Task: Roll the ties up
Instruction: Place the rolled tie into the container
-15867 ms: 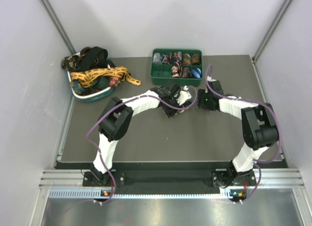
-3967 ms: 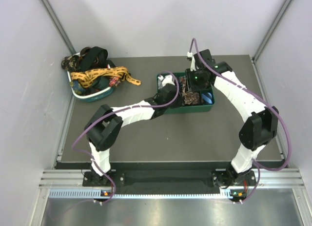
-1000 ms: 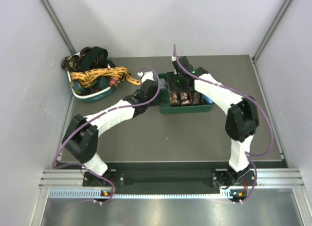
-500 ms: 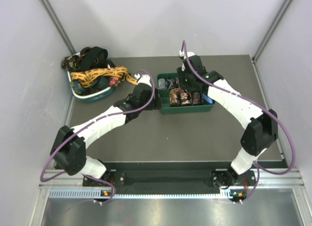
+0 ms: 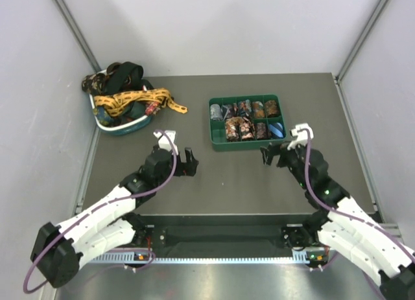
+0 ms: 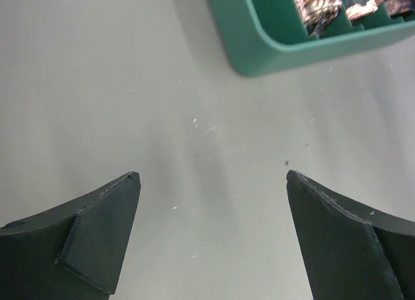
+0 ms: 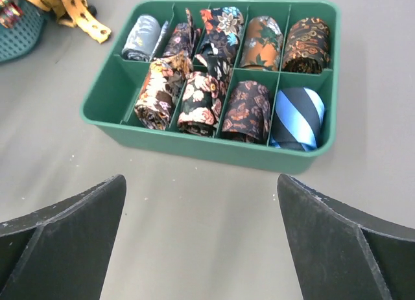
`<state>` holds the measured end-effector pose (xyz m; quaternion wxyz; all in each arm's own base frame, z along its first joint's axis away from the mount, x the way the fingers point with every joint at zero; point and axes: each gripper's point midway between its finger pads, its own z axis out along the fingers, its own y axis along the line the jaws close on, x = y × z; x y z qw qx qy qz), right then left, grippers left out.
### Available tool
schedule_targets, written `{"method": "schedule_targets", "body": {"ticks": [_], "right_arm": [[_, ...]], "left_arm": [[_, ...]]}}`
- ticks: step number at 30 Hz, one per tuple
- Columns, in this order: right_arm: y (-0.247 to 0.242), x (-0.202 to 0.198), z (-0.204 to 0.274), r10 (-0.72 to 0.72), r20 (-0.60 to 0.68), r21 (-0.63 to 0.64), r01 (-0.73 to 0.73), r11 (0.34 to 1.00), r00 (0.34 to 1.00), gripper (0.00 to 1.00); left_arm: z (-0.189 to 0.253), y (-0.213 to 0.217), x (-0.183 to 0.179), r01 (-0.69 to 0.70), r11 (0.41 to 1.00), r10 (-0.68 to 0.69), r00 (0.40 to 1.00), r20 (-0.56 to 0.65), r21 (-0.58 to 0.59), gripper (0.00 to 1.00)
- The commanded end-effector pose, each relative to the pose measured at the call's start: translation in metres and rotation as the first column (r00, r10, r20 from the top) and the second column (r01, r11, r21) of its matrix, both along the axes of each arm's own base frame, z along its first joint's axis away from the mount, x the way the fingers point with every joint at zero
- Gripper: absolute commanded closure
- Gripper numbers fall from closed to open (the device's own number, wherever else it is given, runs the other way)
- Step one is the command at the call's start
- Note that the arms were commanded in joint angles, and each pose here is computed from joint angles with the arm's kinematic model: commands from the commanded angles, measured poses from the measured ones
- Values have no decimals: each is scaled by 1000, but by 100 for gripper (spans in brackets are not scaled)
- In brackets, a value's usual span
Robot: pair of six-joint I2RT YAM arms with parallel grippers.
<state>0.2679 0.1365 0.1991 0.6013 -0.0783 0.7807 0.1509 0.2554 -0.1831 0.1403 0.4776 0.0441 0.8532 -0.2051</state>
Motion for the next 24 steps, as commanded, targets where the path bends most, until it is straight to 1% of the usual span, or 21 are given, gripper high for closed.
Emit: {"method": "schedule_targets", "body": {"ticks": [1, 2, 3, 4, 5, 6, 7, 8, 9, 10, 11, 12, 15, 18, 24], "right_arm": [[-8, -2, 24, -54, 132, 133, 36, 991, 990, 0], [-9, -7, 2, -45, 108, 126, 31, 992, 993, 0], [-9, -10, -5, -39, 106, 139, 24, 990, 994, 0], [-12, -14, -5, -59, 117, 183, 36, 982, 991, 0], [-15, -17, -24, -61, 100, 173, 43, 984, 993, 0], [-19, -19, -29, -72, 108, 169, 53, 984, 992, 0], [-24, -21, -25, -98, 132, 203, 70, 977, 986, 0], [-28, -23, -28, -112, 127, 204, 84, 975, 986, 0], [-29, -27, -20, -104, 161, 216, 68, 974, 982, 0], [-29, -28, -26, -104, 156, 223, 67, 972, 982, 0], [-29, -28, -27, -108, 162, 240, 67, 968, 981, 0], [-30, -29, -26, -117, 163, 259, 72, 963, 980, 0], [-29, -28, -28, -118, 149, 265, 75, 961, 982, 0], [-26, -25, -36, -113, 106, 238, 86, 968, 988, 0], [-19, -23, -37, -78, 102, 223, 54, 973, 992, 0]], "left_arm": [[20, -1, 5, 10, 997, 1, 989, 149, -74, 1], [22, 1, 5, 11, 996, 6, 984, 177, -92, 1], [10, 4, 1, 15, 997, -1, 984, 176, -78, 1], [8, 4, -1, 25, 997, -12, 984, 180, -73, 1], [3, 5, -3, 38, 997, -25, 982, 185, -67, 1], [0, 3, -6, 75, 996, -67, 979, 195, -37, 2], [-4, 4, -9, 92, 996, -88, 977, 196, -15, 2], [-13, 6, -12, 91, 996, -89, 980, 177, -2, 2], [-15, 3, -15, 110, 994, -105, 979, 176, -20, 2], [-15, 1, -16, 127, 992, -120, 974, 190, -25, 3], [-24, 2, -20, 133, 991, -127, 975, 180, -21, 3], [-22, 2, -18, 127, 991, -119, 973, 200, -32, 3], [-23, 5, -18, 115, 993, -104, 974, 203, -40, 3], [-26, 5, -20, 114, 993, -104, 976, 194, -42, 3], [-27, 7, -19, 97, 994, -87, 978, 191, -43, 3]]}}
